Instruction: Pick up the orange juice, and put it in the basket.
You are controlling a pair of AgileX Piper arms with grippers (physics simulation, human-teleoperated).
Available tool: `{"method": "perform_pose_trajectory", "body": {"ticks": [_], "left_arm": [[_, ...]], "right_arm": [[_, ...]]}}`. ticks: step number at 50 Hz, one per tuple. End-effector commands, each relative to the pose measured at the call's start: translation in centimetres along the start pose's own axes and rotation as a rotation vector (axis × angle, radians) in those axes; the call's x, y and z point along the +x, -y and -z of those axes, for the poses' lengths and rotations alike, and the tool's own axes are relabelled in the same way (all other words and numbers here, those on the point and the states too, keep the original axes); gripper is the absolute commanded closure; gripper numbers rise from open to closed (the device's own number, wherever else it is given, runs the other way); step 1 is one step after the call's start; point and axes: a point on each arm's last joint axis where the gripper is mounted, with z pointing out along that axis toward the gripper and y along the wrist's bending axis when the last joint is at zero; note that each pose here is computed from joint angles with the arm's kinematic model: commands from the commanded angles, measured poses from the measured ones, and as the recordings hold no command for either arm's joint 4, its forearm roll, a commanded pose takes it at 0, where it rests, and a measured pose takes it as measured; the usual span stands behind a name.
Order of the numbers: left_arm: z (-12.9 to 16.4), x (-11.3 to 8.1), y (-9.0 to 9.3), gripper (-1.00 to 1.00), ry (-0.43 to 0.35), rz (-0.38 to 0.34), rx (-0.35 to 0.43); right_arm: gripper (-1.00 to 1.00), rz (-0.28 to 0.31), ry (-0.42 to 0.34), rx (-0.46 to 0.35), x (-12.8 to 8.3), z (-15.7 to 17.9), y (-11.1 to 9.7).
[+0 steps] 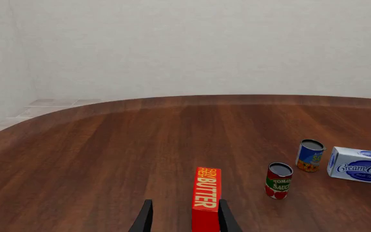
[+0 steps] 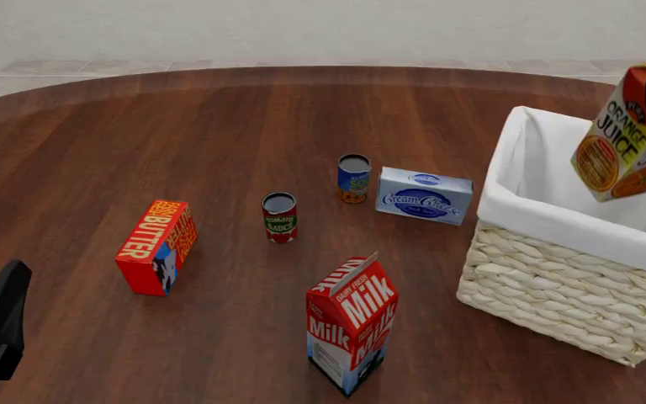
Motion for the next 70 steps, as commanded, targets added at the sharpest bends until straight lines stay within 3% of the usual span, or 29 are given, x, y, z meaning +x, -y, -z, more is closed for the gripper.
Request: {"method": "perform_pose_trajectory", "body": {"ticks": [1,23,70], "left_arm": [[0.0,0.0,0.0,-1.00,0.000,0.000,0.000],[0.0,0.0,0.0,-1.00,0.000,0.000,0.000],[0.0,0.0,0.0,-1.00,0.000,0.000,0.000]], "right_arm": [[1.00,-0.027,0.002,0.011,0.4,0.0,0.1],[1.00,-0.043,-0.010,0.040,0.3,-2.3,0.7],[1.00,-0.077,-0.056,0.070,2.4,-5.7,1.3]]}}
